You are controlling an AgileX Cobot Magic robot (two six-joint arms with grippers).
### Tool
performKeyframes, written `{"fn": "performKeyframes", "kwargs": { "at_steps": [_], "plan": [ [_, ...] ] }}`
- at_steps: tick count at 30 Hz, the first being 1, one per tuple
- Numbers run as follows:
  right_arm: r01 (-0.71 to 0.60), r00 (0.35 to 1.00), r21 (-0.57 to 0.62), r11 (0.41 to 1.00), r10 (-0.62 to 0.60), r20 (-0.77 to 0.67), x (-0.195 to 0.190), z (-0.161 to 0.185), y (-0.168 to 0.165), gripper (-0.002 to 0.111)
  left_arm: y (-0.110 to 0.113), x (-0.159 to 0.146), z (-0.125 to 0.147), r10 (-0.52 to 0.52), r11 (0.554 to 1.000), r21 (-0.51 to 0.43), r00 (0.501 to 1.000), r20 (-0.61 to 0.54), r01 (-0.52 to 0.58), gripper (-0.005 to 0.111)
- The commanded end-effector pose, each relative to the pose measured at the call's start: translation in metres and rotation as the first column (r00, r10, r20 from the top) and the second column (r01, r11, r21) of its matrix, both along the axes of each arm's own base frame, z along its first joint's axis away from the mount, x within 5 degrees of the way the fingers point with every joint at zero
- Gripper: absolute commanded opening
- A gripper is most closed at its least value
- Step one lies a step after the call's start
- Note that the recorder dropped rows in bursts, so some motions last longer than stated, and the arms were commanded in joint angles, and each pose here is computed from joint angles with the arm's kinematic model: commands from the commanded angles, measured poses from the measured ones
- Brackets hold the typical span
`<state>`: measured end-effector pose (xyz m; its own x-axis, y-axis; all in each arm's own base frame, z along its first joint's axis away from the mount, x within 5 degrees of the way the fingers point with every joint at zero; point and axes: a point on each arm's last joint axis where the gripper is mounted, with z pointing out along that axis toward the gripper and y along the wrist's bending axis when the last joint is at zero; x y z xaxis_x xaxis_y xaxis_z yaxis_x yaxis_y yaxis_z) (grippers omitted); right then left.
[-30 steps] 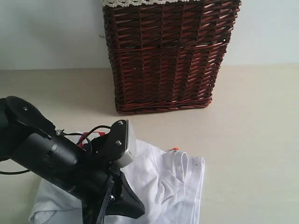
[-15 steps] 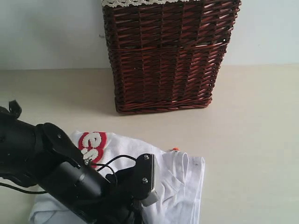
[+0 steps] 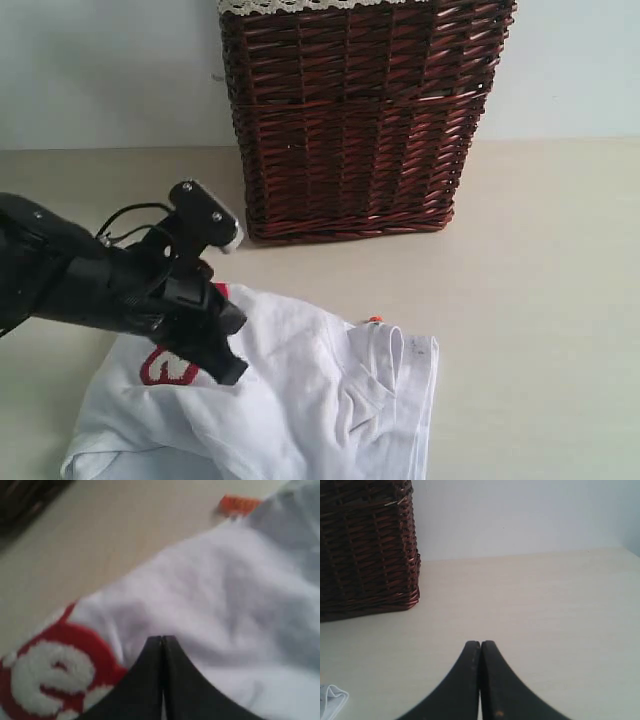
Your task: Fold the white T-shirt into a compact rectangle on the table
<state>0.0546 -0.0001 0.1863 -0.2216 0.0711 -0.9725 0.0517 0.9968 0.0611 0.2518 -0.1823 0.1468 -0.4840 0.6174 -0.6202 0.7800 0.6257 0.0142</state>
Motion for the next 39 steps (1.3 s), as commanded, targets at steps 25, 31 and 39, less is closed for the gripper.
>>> {"fn": "performKeyframes", "kwargs": {
  "at_steps": [25, 31, 39],
  "plan": [
    [0.001, 1.0, -0.004, 1.0, -0.001, 0.009, 0.0, -0.001, 0.0, 0.0, -0.024, 0.054, -0.046, 0.066, 0.997, 0.039, 0.998, -0.018, -0.065, 0.0],
    [0.001, 1.0, -0.004, 1.0, -0.001, 0.009, 0.0, -0.001, 0.0, 0.0, -0.027, 0.058, -0.042, 0.07, 0.997, 0.017, 0.997, -0.01, -0.07, 0.0],
    [0.001, 1.0, -0.004, 1.0, -0.001, 0.009, 0.0, -0.001, 0.0, 0.0, -0.038, 0.048, 0.0, 0.035, 0.981, -0.187, 0.999, -0.035, -0.041, 0.0]
  ]
}}
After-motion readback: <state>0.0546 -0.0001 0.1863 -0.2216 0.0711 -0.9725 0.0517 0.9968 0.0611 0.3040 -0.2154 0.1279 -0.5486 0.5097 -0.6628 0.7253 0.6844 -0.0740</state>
